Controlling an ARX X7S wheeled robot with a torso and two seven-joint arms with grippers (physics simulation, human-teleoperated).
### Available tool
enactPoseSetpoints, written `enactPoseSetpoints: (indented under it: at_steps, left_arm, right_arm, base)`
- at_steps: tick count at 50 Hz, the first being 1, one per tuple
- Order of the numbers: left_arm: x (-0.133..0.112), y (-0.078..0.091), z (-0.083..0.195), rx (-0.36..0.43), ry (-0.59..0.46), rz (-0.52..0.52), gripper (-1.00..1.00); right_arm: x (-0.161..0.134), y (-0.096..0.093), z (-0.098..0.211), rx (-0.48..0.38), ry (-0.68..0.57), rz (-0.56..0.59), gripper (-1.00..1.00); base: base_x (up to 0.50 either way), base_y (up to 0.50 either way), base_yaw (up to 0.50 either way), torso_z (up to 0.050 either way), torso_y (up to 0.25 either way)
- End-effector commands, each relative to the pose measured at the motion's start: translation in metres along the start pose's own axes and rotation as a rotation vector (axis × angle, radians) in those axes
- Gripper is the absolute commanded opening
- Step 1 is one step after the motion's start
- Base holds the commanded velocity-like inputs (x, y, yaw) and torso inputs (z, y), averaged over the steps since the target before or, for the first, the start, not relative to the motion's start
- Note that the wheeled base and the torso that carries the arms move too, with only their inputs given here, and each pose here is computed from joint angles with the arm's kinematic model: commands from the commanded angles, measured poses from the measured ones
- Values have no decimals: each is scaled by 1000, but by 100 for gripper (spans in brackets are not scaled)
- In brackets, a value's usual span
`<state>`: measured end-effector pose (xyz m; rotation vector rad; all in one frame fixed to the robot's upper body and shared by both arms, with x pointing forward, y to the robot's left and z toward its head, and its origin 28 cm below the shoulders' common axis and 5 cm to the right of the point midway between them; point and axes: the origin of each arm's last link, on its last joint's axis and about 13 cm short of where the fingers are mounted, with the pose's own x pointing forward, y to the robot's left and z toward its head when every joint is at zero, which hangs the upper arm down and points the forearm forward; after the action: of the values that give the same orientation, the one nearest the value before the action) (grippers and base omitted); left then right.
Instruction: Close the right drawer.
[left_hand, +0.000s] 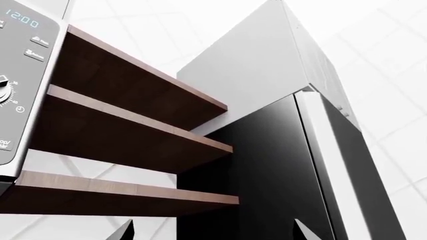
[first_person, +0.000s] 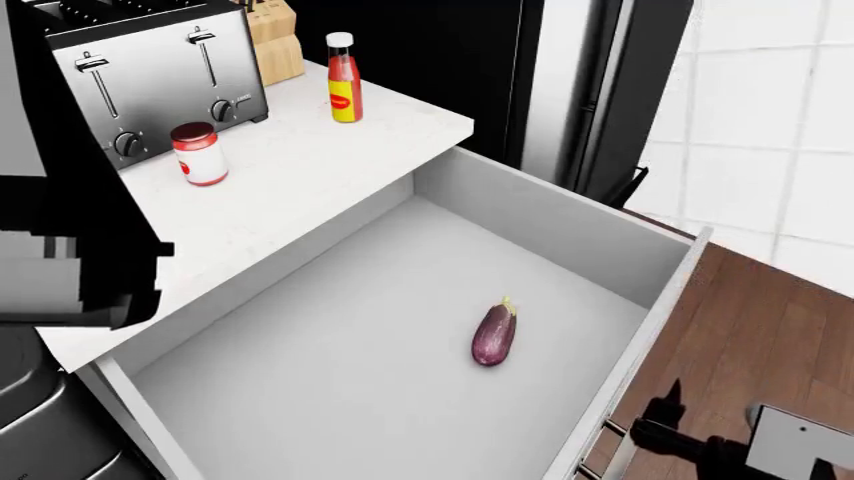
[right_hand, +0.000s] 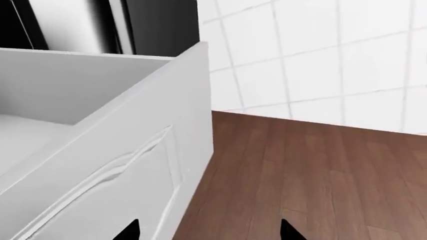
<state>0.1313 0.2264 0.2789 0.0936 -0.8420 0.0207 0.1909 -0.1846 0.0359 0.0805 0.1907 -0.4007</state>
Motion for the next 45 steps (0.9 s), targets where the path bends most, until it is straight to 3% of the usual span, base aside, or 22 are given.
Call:
enactPoseSetpoints:
  at_steps: [1,12,45]
  left_arm:
    - [-1,0,-1,-3,-2,-1,100]
    - [-5,1,-4,-4,7,10,100]
    - [-6,4,-2,-1,2,13,100]
  right_arm:
    - [0,-1,-2,-44,22,1,100]
    - [2,6,-5,-79,47,51,100]
    - [10,33,-5,-72,53,198,100]
  base:
    - [0,0,0,0,0]
    - [0,0,0,0,0]
    - [0,0,0,0,0]
